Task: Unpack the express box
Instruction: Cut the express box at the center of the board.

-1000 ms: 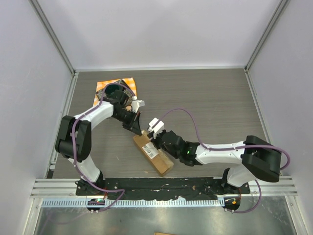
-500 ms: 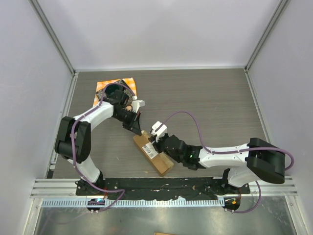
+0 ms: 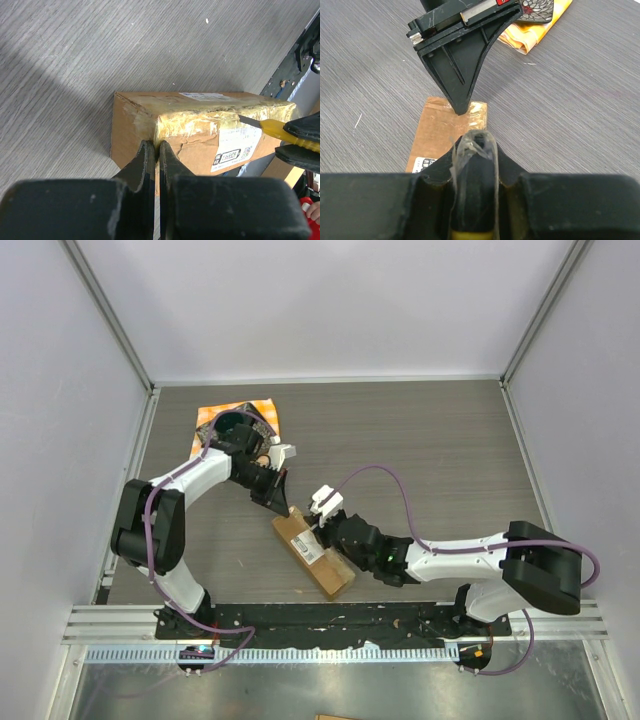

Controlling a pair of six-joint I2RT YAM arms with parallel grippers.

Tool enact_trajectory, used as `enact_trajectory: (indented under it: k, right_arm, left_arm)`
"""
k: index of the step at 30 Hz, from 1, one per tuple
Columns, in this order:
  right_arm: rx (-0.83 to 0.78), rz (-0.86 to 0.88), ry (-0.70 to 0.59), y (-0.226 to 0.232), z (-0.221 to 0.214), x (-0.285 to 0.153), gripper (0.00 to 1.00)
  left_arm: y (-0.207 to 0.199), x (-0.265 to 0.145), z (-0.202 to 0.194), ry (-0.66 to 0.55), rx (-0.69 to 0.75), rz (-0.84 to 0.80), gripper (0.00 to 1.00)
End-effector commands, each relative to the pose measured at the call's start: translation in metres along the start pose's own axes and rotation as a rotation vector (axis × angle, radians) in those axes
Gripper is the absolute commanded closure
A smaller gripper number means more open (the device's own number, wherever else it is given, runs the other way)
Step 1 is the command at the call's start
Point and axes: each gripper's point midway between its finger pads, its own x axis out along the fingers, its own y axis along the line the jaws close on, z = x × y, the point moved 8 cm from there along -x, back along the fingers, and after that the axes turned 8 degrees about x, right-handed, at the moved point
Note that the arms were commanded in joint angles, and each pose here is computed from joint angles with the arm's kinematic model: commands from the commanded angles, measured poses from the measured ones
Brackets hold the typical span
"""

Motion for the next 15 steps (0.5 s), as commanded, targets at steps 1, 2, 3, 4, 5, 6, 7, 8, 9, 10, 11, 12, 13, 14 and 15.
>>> enact_trajectory:
  k: [1, 2, 3, 4, 5, 6, 7, 8, 9, 10, 11, 12, 13, 14, 15]
  right_arm:
    - [0.031, 0.009, -0.063, 0.005, 0.012, 0.006, 0.99]
    - [0.034, 0.013, -0.059, 0.006, 0.01, 0.007, 0.99]
    - [0.039, 0.015, -0.059, 0.006, 0.01, 0.007, 0.99]
    - [0.042, 0.022, -0.055, 0.007, 0.008, 0.008, 0.99]
    - [0.04, 0.019, -0.047, 0.007, 0.005, 0.009, 0.99]
    - [0.039, 0.018, -0.045, 0.007, 0.004, 0.009, 0.99]
    - [0.038, 0.016, -0.042, 0.007, 0.002, 0.01, 0.99]
    - [0.036, 0.016, -0.036, 0.007, 0.0, 0.01, 0.99]
    - [0.035, 0.013, -0.034, 0.006, -0.002, 0.011, 0.99]
    - [0.034, 0.007, -0.029, 0.005, -0.004, 0.01, 0.99]
    - [0.031, 0.003, -0.03, 0.004, -0.004, 0.01, 0.99]
    - [0.029, 0.002, -0.026, 0.003, -0.006, 0.01, 0.99]
    - [0.028, 0.003, -0.023, 0.002, -0.006, 0.009, 0.99]
    - [0.028, 0.001, -0.02, 0.002, -0.007, 0.009, 0.99]
    - [0.028, 0.002, -0.013, 0.002, -0.008, 0.008, 0.99]
  left_arm:
    - [0.015, 0.006, -0.013, 0.068, 0.009, 0.113, 1.0]
    - [0.015, 0.006, -0.013, 0.069, 0.006, 0.115, 1.0]
    - [0.015, 0.006, -0.013, 0.068, 0.009, 0.115, 1.0]
    - [0.015, 0.006, -0.012, 0.069, 0.007, 0.116, 1.0]
    - [0.015, 0.005, -0.012, 0.067, 0.007, 0.117, 1.0]
    - [0.015, 0.006, -0.013, 0.069, 0.009, 0.116, 1.0]
    - [0.015, 0.006, -0.013, 0.069, 0.009, 0.116, 1.0]
    - [0.015, 0.006, -0.013, 0.07, 0.009, 0.116, 1.0]
    - [0.015, 0.006, -0.013, 0.069, 0.01, 0.116, 1.0]
    - [0.014, 0.005, -0.014, 0.07, 0.008, 0.116, 1.0]
    - [0.014, 0.006, -0.014, 0.07, 0.007, 0.113, 1.0]
    - [0.014, 0.006, -0.014, 0.071, 0.008, 0.114, 1.0]
    - [0.014, 0.005, -0.014, 0.071, 0.008, 0.114, 1.0]
    - [0.014, 0.005, -0.014, 0.069, 0.008, 0.113, 1.0]
    - [0.014, 0.005, -0.014, 0.069, 0.009, 0.113, 1.0]
